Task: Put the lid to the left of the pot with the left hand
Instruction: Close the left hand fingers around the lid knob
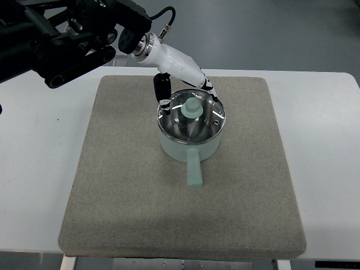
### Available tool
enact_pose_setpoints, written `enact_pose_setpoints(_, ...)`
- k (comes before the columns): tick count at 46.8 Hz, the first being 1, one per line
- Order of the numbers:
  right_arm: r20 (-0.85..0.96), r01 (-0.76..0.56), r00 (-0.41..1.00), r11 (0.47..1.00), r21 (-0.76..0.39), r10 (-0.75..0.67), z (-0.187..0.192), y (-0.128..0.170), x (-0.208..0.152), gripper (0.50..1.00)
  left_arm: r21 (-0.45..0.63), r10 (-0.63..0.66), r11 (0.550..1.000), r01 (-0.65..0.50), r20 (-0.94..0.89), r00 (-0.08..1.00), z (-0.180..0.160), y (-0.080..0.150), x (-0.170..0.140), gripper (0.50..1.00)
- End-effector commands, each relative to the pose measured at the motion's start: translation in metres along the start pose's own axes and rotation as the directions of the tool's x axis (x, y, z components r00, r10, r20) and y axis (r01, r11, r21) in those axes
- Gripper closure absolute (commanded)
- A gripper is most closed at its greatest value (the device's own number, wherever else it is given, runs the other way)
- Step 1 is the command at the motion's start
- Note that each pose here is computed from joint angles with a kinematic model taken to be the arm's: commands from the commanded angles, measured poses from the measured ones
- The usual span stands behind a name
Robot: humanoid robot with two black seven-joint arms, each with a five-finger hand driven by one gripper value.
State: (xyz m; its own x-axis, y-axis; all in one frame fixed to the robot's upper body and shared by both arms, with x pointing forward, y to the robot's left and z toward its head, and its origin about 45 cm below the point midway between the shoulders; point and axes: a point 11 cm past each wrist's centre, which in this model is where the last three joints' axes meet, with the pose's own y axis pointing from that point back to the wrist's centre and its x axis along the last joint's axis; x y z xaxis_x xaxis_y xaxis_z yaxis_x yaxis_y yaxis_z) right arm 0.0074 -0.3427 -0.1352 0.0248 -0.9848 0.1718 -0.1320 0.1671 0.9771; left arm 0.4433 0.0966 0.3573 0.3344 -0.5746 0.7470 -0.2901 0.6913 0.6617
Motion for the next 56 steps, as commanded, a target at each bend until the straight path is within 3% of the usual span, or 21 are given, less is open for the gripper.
enact_pose_setpoints(1,0.0,0.001,1.0,1.0,0.0,-0.001,0.0,0.0,-0.0001,0.579,-0.001,-0.001,1.0,0.001,0.001,1.0,0.0003,-0.0003,-0.0003,0.602)
enact_pose_setpoints(7,0.0,0.0,1.0,1.0,0.0,0.0,0.0,0.0,0.0,0.579,0.001,-0.001,1.0,0.001,0.002,1.0,-0.0002,-0.0001,-0.0002,0.606)
enact_pose_setpoints(16,0.0,0.0,1.0,1.0,0.0,0.0,0.0,0.0,0.0,0.579,0.008,-0.004,1.0,0.004,0.006,1.0,-0.0016,0.0006,-0.0009,0.671)
enact_pose_setpoints(42,0.0,0.0,1.0,1.0,0.0,0.0,0.0,0.0,0.0,0.577,0.001,-0.009,1.0,0.009,0.01,1.0,0.0006,-0.0056,-0.0031,0.716)
enact_pose_setpoints(44,0.0,0.0,1.0,1.0,0.0,0.0,0.0,0.0,0.0,0.577,0.0,-0.008,1.0,0.008,0.011,1.0,0.0011,-0.0061,-0.0028,0.726)
enact_pose_setpoints(46,0.0,0.0,1.0,1.0,0.0,0.0,0.0,0.0,0.0,0.579,0.001,-0.01,1.0,0.009,0.013,1.0,0.0009,-0.0061,-0.003,0.782)
enact_pose_setpoints(50,0.0,0.0,1.0,1.0,0.0,0.0,0.0,0.0,0.0,0.576,0.004,-0.011,1.0,0.011,0.018,1.0,0.0005,-0.0064,-0.0037,0.825)
enact_pose_setpoints(56,0.0,0.0,1.0,1.0,0.0,0.0,0.0,0.0,0.0,0.579,0.004,-0.009,1.0,0.009,0.019,1.0,0.0005,-0.0064,-0.0035,0.829)
